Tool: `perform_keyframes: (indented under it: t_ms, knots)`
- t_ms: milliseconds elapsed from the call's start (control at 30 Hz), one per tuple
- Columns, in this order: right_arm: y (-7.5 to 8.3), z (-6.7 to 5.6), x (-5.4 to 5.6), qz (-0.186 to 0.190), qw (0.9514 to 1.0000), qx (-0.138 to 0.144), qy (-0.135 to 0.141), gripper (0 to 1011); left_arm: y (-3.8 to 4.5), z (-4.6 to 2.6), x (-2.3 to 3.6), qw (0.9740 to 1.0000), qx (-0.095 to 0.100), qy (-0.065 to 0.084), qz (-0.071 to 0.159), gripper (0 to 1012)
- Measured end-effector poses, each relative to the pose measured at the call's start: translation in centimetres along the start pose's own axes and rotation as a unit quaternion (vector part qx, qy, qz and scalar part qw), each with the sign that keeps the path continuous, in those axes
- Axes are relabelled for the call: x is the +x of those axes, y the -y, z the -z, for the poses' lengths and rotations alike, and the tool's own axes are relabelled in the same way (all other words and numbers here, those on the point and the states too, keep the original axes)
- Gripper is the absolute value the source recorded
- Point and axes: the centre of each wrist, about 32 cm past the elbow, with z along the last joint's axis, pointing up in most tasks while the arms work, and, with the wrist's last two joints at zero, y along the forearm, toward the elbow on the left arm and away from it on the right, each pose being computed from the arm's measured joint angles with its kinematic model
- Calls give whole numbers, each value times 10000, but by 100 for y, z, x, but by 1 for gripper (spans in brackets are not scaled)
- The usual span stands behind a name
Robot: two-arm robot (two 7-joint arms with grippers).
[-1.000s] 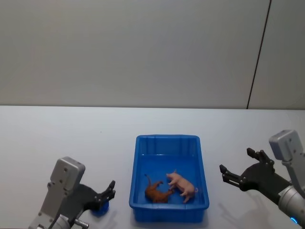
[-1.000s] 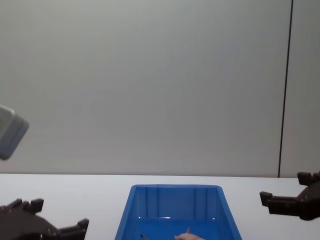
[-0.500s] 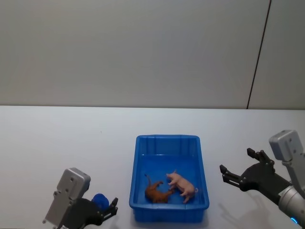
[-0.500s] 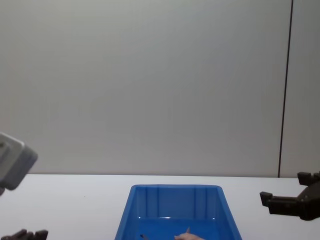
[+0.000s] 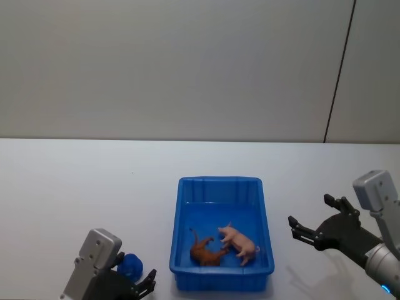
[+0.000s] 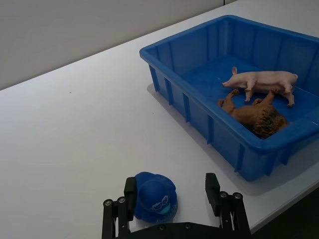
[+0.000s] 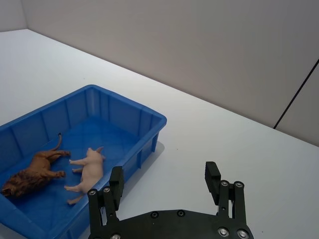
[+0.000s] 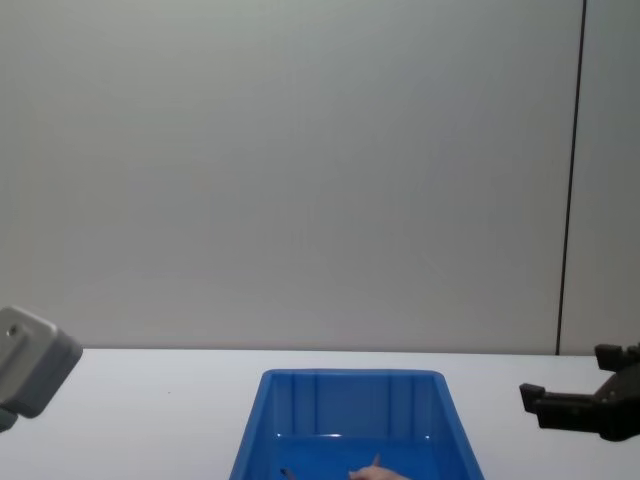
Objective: Pick up the two dolls from the table and place them into the box.
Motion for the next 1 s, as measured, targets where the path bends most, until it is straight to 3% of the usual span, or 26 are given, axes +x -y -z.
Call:
perform_keyframes:
  t_ms: [233,400,467,600,1000]
  knots:
    - [0,0,0,0,10000,0,0,1001,28,58,3,10000,-71,-41,-18,730]
    - [0,0,0,0,10000,0,0,1001,45,92,7,9999,-108,-65,-33,501]
    - [0,0,0,0,10000,0,0,1001,47,95,8,9999,-115,-66,-34,501]
    - [0,0,0,0,10000,0,0,1001,55,110,12,9999,-136,-69,-46,339]
    - [0,0,0,0,10000,0,0,1001,55,91,25,9997,-234,-20,-94,241]
